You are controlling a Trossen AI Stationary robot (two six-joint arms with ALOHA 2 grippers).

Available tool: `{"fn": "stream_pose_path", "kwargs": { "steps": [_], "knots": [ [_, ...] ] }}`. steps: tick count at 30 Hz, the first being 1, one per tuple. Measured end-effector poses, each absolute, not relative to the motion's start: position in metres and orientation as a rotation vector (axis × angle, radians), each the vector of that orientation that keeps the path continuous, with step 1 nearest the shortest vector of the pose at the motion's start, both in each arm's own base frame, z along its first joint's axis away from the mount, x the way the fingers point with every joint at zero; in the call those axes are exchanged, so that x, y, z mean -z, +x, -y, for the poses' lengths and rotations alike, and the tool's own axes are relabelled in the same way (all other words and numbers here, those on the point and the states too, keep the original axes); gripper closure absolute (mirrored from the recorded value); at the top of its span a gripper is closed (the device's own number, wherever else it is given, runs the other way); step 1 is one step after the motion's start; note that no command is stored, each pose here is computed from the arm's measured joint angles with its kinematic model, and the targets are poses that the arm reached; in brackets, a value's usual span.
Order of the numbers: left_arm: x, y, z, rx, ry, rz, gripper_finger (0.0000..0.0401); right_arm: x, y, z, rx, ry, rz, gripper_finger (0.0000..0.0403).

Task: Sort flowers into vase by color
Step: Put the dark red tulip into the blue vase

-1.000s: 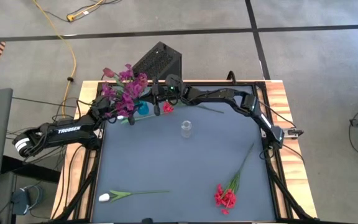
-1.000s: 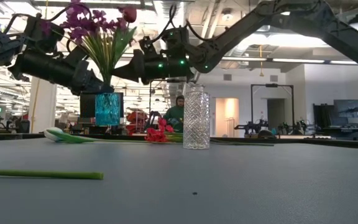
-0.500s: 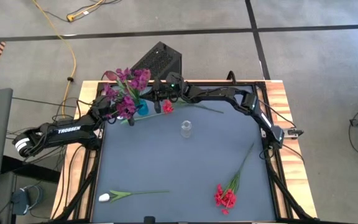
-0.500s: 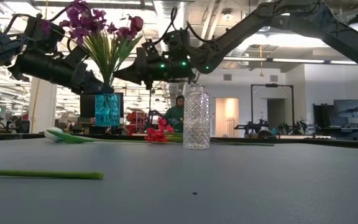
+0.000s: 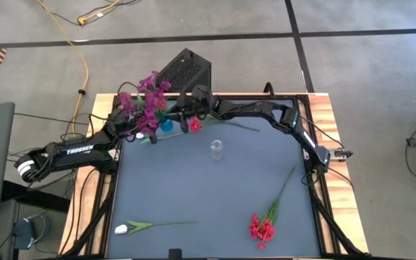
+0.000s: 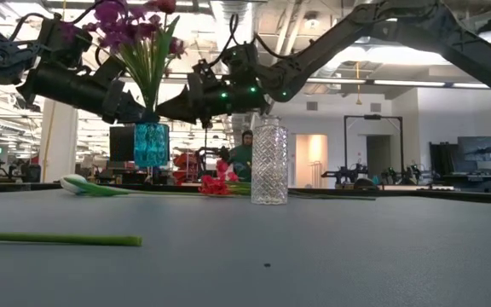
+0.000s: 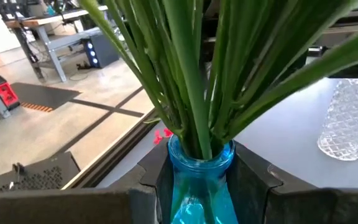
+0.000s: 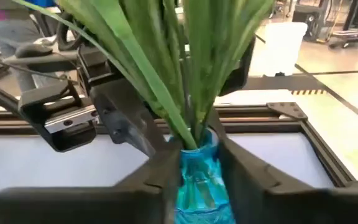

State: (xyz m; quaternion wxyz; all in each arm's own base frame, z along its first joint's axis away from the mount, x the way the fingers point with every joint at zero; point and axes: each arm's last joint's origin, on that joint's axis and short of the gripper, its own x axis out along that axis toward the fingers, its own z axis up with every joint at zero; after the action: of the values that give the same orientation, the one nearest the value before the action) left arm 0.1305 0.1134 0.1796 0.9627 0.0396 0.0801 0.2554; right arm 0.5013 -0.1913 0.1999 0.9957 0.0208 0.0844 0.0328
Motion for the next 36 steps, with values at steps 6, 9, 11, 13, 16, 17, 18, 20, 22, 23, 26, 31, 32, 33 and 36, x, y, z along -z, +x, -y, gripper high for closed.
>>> {"fn": "stream_pose_path", "kwargs": {
  "steps": [6, 9, 11, 13, 16, 17, 18, 20, 22, 23, 26, 31, 32, 33, 36],
  "knots": [
    [-0.180, 0.130, -0.114, -0.552, 0.084, -0.161, 0.0300, -0.199, 0.488, 0.209, -0.120, 0.076, -0.241, 0.0160],
    [-0.179, 0.128, -0.117, -0.592, 0.084, -0.176, 0.0300, -0.207, 0.482, 0.216, -0.117, 0.069, -0.254, 0.0140],
    [-0.178, 0.125, -0.119, -0.635, 0.078, -0.192, 0.0300, -0.213, 0.475, 0.221, -0.121, 0.071, -0.284, 0.0136],
    [-0.175, 0.121, -0.123, -0.701, 0.063, -0.225, 0.0300, -0.219, 0.468, 0.224, -0.118, 0.065, -0.317, 0.0134],
    [-0.172, 0.114, -0.129, -0.785, 0.021, -0.248, 0.0300, -0.231, 0.456, 0.227, -0.122, 0.043, -0.372, 0.0134],
    [-0.172, 0.112, -0.131, -0.805, 0.005, -0.245, 0.0300, -0.236, 0.452, 0.227, -0.125, 0.036, -0.389, 0.0134],
    [-0.172, 0.110, -0.132, -0.824, -0.011, -0.242, 0.0300, -0.241, 0.447, 0.227, -0.128, 0.028, -0.404, 0.0134],
    [-0.171, 0.107, -0.134, -0.846, -0.035, -0.245, 0.0300, -0.250, 0.440, 0.226, -0.137, 0.016, -0.426, 0.0134],
    [-0.170, 0.106, -0.135, -0.859, -0.056, -0.242, 0.0300, -0.253, 0.432, 0.221, -0.159, 0.017, -0.432, 0.0134],
    [-0.170, 0.106, -0.136, -0.862, -0.062, -0.242, 0.0300, -0.253, 0.428, 0.218, -0.162, 0.017, -0.433, 0.0134],
    [-0.165, 0.107, -0.137, -0.867, -0.069, -0.269, 0.0300, -0.252, 0.409, 0.208, -0.155, 0.007, -0.394, 0.0133],
    [-0.161, 0.110, -0.143, -0.892, -0.043, -0.274, 0.0300, -0.252, 0.368, 0.192, -0.125, 0.021, -0.212, 0.0133],
    [-0.160, 0.110, -0.144, -0.892, -0.042, -0.271, 0.0300, -0.251, 0.360, 0.187, -0.121, 0.021, -0.188, 0.0133],
    [-0.159, 0.111, -0.145, -0.891, -0.044, -0.276, 0.0300, -0.251, 0.353, 0.182, -0.122, 0.020, -0.166, 0.0133],
    [-0.152, 0.113, -0.147, -0.887, -0.061, -0.307, 0.0300, -0.250, 0.338, 0.165, -0.139, 0.022, -0.142, 0.0133]
  ]
}}
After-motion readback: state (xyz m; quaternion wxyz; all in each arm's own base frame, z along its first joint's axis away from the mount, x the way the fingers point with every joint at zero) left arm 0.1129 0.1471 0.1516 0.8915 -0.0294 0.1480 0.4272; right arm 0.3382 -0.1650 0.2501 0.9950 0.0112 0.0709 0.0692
